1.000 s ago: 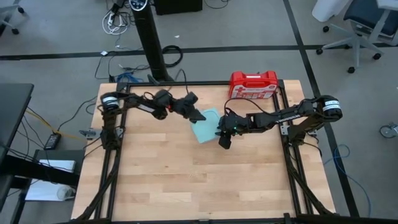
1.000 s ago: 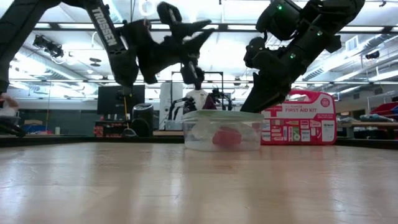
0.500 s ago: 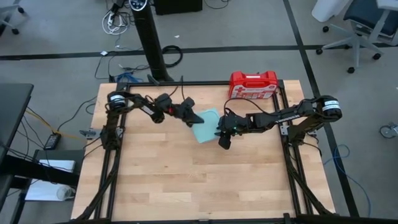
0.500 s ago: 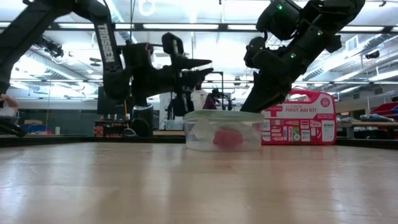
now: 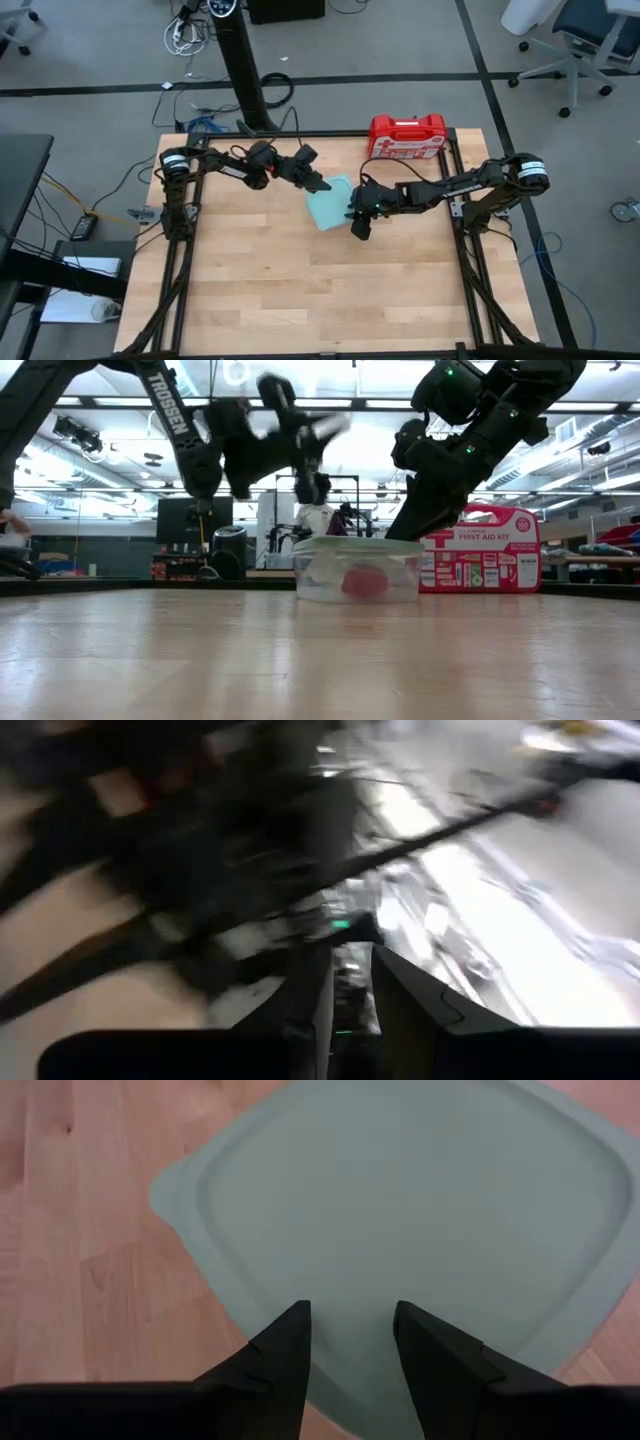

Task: Roll bandage
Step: Close the plastic container

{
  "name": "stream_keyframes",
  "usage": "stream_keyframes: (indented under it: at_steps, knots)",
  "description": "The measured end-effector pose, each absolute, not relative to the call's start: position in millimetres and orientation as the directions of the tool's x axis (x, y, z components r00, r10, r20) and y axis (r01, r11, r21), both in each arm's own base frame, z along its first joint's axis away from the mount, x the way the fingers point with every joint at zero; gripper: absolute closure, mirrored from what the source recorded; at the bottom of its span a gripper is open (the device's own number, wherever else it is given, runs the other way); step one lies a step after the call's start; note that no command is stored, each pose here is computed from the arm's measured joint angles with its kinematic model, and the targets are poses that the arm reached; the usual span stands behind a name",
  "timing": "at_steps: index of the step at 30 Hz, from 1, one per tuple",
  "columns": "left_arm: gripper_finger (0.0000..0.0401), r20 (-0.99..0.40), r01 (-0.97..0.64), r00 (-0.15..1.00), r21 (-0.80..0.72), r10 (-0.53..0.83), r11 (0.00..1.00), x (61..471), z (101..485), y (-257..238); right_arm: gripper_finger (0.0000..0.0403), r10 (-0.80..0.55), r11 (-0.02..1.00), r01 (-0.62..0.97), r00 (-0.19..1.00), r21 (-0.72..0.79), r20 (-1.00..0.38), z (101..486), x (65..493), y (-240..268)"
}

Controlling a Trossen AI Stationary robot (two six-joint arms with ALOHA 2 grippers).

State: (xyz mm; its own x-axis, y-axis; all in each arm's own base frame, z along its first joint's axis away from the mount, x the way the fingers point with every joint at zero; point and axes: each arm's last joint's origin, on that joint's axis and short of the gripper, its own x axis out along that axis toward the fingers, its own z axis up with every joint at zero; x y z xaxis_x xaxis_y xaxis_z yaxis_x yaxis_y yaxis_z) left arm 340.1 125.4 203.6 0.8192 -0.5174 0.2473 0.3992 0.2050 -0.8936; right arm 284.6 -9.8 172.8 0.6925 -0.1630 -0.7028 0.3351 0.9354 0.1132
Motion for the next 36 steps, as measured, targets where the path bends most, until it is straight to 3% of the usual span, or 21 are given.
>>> stream_keyframes:
  at_steps: [4, 7, 11, 14, 22, 27, 29, 31, 36]
  knots:
    - [0.0325, -0.063, 0.023, 0.889, -0.983, -0.454, 0.182, 334.3, 143.5, 121.3, 0.0253, -0.162, 0.937, 0.33, 0.698, 0.112, -0.697, 173.7, 285.0, -9.8]
    - [0.0325, 0.002, 0.091, 0.891, -0.98, -0.454, 0.175, 327.1, 142.3, 122.9, 0.0253, -0.16, 0.939, 0.327, 0.694, 0.11, -0.702, 173.7, 285.2, -9.8]
    - [0.0325, 0.222, 0.302, 0.854, -0.948, -0.471, 0.101, 327.6, 179.7, 128.5, 0.0253, -0.154, 0.939, 0.325, 0.692, 0.114, -0.706, 173.3, 284.7, -10.0]
    - [0.0325, 0.296, 0.426, 0.796, -0.894, -0.528, 0.14, 325.7, 219.0, 121.6, 0.0253, -0.15, 0.939, 0.323, 0.692, 0.117, -0.706, 173.3, 284.7, -9.9]
    - [0.0325, 0.359, 0.614, 0.677, -0.757, -0.643, 0.224, 331.8, 277.3, 102.6, 0.0253, -0.148, 0.937, 0.327, 0.691, 0.123, -0.708, 173.2, 284.5, -9.8]
    - [0.0325, 0.266, 0.52, 0.724, -0.817, -0.637, 0.249, 345.2, 244.5, 100.8, 0.0253, -0.149, 0.937, 0.327, 0.691, 0.123, -0.708, 173.2, 284.5, -9.8]
    - [0.0325, 0.172, 0.394, 0.768, -0.887, -0.617, 0.243, 351.2, 206.9, 103.0, 0.0253, -0.148, 0.937, 0.328, 0.69, 0.124, -0.708, 173.1, 284.5, -9.8]
    - [0.0325, 0.063, 0.202, 0.807, -0.964, -0.587, 0.175, 355.6, 158.2, 105.3, 0.0253, -0.148, 0.937, 0.327, 0.692, 0.125, -0.707, 173.3, 284.6, -9.8]
    - [0.0325, 0.183, 0.258, 0.79, -0.965, -0.585, 0.046, 358.7, 144.2, 107.4, 0.0253, -0.14, 0.937, 0.324, 0.688, 0.129, -0.712, 173.2, 284.2, -9.5]
